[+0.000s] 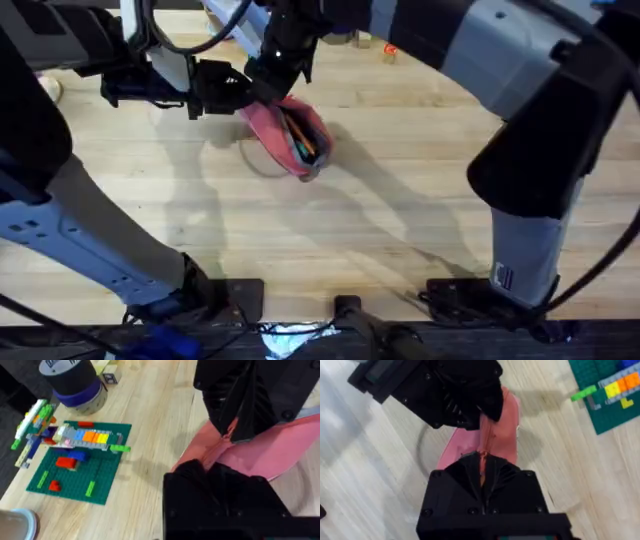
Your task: Unzip the bag, pick up the pens from the table one at a time and place them inside, then zip the bag closed.
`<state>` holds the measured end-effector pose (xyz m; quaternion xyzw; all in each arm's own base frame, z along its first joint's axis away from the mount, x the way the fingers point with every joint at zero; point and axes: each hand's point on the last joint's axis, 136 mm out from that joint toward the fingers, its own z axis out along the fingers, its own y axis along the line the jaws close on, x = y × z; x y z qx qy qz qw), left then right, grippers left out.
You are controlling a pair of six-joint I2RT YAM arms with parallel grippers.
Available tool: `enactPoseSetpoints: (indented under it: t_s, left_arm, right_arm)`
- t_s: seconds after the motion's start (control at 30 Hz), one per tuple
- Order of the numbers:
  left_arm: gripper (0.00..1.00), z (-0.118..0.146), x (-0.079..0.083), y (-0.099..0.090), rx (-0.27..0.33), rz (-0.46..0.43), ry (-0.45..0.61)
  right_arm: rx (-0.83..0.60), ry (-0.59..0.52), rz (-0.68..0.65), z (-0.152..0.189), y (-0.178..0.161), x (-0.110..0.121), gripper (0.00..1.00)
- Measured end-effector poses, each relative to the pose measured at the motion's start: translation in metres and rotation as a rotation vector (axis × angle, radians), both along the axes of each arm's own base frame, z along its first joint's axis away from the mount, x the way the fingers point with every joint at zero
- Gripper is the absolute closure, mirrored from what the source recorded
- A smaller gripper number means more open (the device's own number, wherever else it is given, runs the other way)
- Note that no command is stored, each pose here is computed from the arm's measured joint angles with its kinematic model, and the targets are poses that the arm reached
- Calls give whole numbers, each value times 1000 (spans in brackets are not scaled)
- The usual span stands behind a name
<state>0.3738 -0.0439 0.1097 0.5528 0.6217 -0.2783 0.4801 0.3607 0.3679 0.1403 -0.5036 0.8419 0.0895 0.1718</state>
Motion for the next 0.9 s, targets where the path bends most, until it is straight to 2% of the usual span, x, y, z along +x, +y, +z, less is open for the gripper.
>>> enactPoseSetpoints:
  t_s: [0.2,0.63,0.73,0.9]
  left_arm:
    - [958,5,0,-5,-33,-7,-5]
    - [958,3,1,-3,-20,-5,-9]
    - [958,-5,3,8,32,16,-8]
    - [958,-8,4,24,52,56,-5]
  right_arm:
    - [-40,3,-10,4,-11,-4,968]
    - [-151,96,-44,-5,-46,-18,968]
    - [-242,158,-57,-9,-70,-32,969]
    - [-287,170,-86,-6,-89,-33,969]
